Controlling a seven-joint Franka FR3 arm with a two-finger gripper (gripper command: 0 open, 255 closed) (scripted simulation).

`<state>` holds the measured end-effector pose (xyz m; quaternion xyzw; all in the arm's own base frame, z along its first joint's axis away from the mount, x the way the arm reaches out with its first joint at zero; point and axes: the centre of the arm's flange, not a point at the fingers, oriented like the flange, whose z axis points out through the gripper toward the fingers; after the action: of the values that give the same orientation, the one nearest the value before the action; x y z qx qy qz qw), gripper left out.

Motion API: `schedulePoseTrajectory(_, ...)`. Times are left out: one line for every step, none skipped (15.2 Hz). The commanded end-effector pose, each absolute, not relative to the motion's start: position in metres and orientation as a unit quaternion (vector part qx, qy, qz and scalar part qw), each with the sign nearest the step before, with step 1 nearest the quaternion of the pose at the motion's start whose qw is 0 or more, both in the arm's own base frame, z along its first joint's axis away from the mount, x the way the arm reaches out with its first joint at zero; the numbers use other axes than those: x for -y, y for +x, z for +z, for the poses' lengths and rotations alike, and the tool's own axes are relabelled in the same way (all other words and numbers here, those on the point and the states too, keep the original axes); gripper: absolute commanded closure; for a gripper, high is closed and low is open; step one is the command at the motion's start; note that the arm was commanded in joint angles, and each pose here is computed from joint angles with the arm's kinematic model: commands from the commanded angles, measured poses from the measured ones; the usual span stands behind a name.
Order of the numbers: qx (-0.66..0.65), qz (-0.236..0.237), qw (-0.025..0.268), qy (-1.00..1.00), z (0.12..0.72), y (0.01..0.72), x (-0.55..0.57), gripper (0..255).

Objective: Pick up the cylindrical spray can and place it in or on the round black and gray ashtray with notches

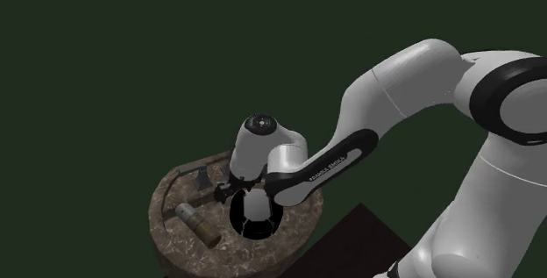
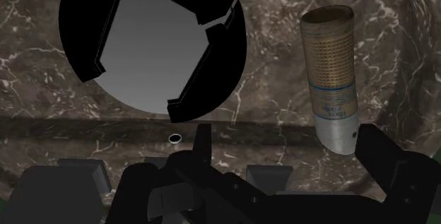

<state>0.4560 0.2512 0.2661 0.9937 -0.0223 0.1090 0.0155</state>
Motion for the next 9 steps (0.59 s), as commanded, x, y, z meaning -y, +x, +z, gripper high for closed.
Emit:
schedulePoseTrajectory(0.022, 0.11, 0.016, 0.994, 0.254, 0.459, -0.256, 0)
schedulePoseTrajectory(0.022, 0.11, 0.016, 0.994, 0.249, 0.46, -0.256, 0)
schedulePoseTrajectory(0.022, 0.11, 0.016, 0.994, 0.244, 0.461, -0.256, 0)
schedulePoseTrajectory(0.022, 0.11, 0.016, 0.994, 0.239, 0.462, -0.256, 0)
schedulePoseTrajectory(0.022, 0.11, 0.016, 0.994, 0.233, 0.464, -0.256, 0)
schedulePoseTrajectory(0.022, 0.11, 0.016, 0.994, 0.228, 0.465, -0.255, 0)
schedulePoseTrajectory(0.022, 0.11, 0.016, 0.994, 0.22, 0.466, -0.255, 0)
schedulePoseTrajectory(0.022, 0.11, 0.016, 0.994, 0.22, 0.466, -0.255, 0)
schedulePoseTrajectory(0.022, 0.11, 0.016, 0.994, 0.22, 0.466, -0.255, 0)
